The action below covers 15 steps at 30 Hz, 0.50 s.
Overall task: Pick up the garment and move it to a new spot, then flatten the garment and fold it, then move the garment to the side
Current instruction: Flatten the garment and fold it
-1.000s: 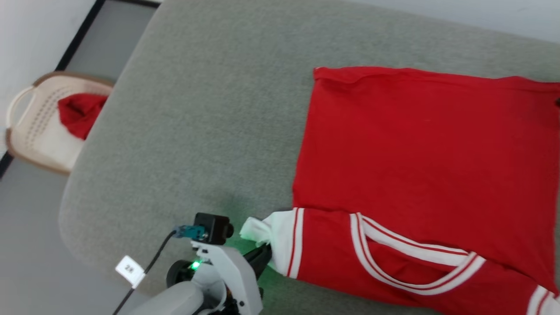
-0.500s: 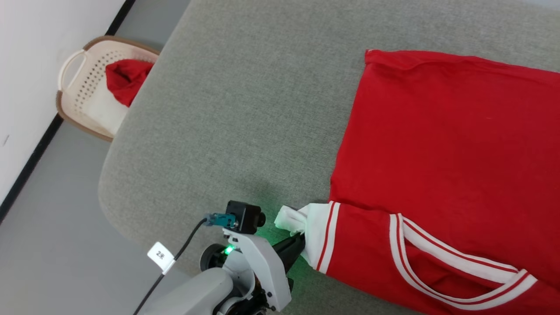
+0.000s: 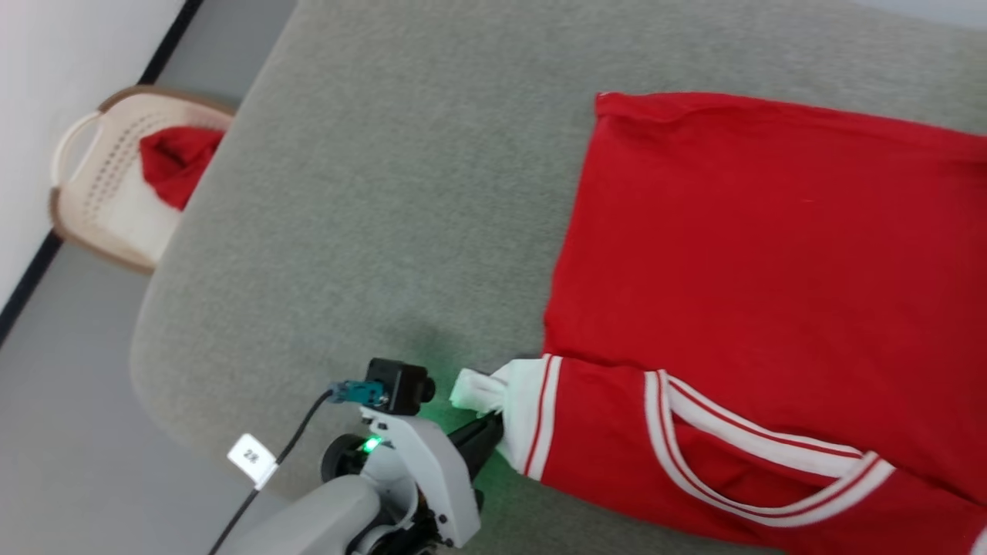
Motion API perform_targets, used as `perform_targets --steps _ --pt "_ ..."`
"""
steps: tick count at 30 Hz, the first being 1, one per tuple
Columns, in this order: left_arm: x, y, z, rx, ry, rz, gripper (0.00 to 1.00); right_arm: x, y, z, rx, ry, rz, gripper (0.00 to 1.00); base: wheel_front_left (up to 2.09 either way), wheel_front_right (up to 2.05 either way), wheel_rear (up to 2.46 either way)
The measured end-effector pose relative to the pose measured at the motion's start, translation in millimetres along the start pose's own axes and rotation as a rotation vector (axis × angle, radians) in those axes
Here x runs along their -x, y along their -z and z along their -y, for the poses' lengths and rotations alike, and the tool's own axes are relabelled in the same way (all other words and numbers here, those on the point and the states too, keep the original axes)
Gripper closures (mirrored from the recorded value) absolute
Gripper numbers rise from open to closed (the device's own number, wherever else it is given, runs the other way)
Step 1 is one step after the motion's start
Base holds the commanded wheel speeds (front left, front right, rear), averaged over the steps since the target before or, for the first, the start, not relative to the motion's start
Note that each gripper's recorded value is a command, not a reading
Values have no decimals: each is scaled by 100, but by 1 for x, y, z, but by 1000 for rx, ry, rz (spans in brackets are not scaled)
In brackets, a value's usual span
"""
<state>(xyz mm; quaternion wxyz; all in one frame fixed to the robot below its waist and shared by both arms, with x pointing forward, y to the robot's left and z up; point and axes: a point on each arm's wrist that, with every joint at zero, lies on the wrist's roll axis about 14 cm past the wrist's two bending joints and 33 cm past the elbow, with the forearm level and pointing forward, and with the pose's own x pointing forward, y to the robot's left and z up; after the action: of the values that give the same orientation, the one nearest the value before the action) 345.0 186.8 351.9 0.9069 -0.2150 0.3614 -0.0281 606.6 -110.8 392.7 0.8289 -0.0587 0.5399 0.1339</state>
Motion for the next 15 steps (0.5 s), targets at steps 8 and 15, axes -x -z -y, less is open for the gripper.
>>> perform_targets --steps 8,15 --pt "-2 -5 4 -43 13 -2 100 31 38 24 10 -5 23 100 0 0 0" --pt "-2 -15 9 -91 26 9 100 59 92 42 -10 -29 44 100 0 0 0"
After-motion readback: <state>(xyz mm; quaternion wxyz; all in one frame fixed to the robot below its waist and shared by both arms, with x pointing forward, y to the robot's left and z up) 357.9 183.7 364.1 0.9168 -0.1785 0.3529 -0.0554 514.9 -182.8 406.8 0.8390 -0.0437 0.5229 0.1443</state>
